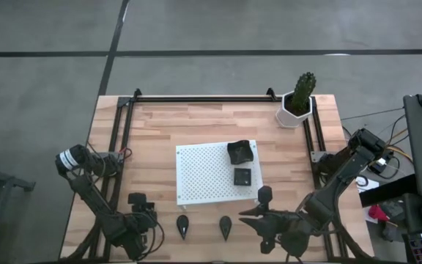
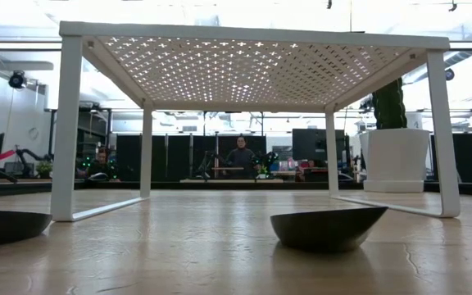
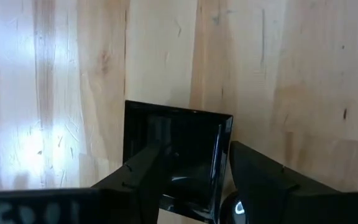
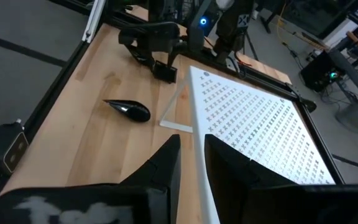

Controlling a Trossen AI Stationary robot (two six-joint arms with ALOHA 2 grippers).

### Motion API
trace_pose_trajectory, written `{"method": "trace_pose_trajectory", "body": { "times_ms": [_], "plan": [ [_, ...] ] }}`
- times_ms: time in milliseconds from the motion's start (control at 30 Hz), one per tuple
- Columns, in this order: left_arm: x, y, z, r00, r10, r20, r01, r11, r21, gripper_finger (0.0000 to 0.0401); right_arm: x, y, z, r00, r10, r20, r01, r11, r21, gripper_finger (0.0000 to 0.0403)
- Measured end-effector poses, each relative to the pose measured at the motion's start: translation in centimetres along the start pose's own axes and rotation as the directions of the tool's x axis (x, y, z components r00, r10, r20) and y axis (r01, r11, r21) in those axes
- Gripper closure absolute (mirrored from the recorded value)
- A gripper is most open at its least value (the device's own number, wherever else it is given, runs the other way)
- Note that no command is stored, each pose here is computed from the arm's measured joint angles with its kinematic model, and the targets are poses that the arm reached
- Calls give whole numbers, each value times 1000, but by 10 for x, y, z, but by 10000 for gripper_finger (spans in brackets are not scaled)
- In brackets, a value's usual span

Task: Pick & Place Mini shaped plates
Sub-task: Stack the square plate on top of the other square plate on the shelf

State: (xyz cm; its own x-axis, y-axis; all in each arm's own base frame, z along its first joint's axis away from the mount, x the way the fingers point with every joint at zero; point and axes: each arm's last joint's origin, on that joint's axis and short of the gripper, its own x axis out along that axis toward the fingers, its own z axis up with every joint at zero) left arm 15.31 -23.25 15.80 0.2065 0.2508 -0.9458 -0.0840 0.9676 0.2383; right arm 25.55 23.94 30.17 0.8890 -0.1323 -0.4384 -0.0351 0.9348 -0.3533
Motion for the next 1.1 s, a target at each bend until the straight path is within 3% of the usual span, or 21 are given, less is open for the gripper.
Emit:
{"method": "trace_pose_trajectory", "body": {
  "times_ms": [133, 500, 733, 1100],
  "plan": [
    [1, 1, -1, 1000, 1, -9, -1, 1000, 2, 254, 0, 0, 0, 1000, 0, 0, 0, 1000, 0, 335],
    [2, -2, -1, 999, -35, -15, 35, 999, 3, 390, 0, 0, 0, 1000, 0, 1, 0, 1000, 1, 335],
    [-2, -7, 3, 997, -72, 2, 72, 997, 2, 399, 0, 0, 0, 1000, 0, 1, 0, 1000, 1, 335],
    [-41, -23, 26, 977, -193, 94, 190, 981, 44, 401, 0, 0, 0, 1000, 0, 2, 0, 1000, 1, 335]
  ]
}}
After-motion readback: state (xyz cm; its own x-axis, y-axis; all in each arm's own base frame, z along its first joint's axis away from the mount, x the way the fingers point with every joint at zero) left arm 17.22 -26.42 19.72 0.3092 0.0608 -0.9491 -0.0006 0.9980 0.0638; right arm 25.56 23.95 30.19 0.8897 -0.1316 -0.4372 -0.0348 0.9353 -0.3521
